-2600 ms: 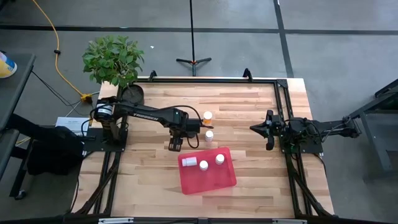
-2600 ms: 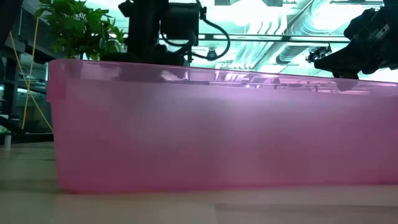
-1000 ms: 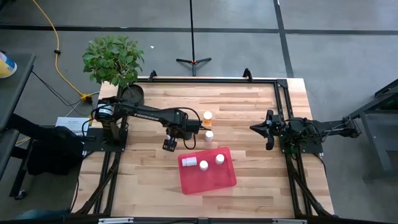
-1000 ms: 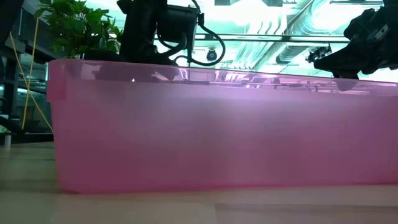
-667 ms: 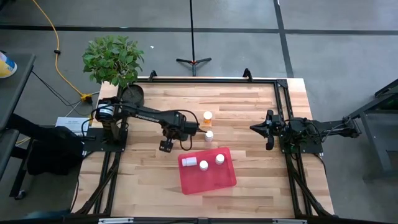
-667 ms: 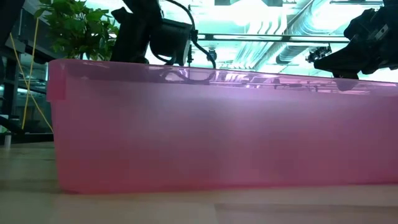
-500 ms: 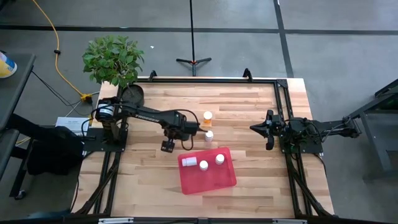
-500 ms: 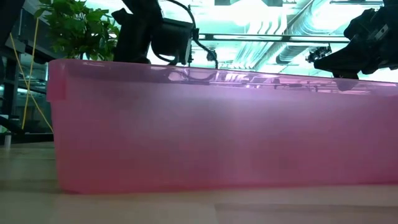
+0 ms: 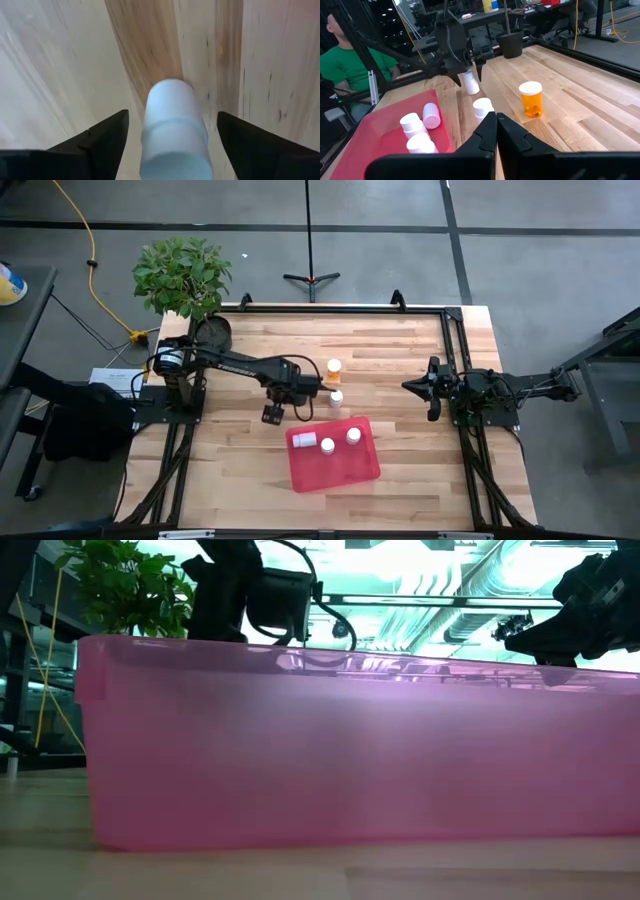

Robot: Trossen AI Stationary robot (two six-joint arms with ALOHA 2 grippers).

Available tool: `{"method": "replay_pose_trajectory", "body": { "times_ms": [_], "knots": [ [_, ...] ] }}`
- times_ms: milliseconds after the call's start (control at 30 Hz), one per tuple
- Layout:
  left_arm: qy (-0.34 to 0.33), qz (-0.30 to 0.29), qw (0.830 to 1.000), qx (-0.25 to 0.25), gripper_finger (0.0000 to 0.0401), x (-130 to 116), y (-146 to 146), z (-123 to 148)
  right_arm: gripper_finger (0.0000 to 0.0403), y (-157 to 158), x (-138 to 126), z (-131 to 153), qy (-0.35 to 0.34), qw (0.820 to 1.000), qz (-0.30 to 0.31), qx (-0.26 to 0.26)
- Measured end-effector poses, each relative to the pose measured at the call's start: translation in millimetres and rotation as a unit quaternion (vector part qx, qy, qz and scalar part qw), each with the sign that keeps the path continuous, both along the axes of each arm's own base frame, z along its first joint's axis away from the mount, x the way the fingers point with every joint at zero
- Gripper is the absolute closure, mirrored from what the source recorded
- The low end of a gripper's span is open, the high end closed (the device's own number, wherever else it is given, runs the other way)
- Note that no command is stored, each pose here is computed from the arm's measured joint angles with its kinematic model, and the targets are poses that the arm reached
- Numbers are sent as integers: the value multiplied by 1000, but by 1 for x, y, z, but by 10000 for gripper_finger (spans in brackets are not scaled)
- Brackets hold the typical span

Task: Pick and place pill bottles into a basket
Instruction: Put the white pill bottle into the bin

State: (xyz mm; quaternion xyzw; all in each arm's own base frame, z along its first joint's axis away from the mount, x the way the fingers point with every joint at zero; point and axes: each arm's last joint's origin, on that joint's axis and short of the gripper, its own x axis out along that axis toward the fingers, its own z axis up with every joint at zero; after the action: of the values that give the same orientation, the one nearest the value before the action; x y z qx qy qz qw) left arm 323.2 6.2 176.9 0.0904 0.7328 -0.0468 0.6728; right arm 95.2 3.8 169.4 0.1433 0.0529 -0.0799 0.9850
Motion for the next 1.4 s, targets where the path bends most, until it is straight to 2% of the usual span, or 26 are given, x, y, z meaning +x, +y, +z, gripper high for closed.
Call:
{"method": "replay_pose_trajectory", "body": {
  "times_ms": [433,900,1300,1400],
  "knots": [
    [-5,-4,1000,1,125,1,0,0,403,0,0,0,0,1000,0,0],
    [10,-8,1000,0,127,-2,0,0,403,0,0,0,0,1000,0,0],
    [11,-13,1000,0,180,-2,0,0,403,0,0,0,0,1000,0,0],
    [11,-13,1000,0,180,-2,0,0,403,0,0,0,0,1000,0,0]
  ]
}}
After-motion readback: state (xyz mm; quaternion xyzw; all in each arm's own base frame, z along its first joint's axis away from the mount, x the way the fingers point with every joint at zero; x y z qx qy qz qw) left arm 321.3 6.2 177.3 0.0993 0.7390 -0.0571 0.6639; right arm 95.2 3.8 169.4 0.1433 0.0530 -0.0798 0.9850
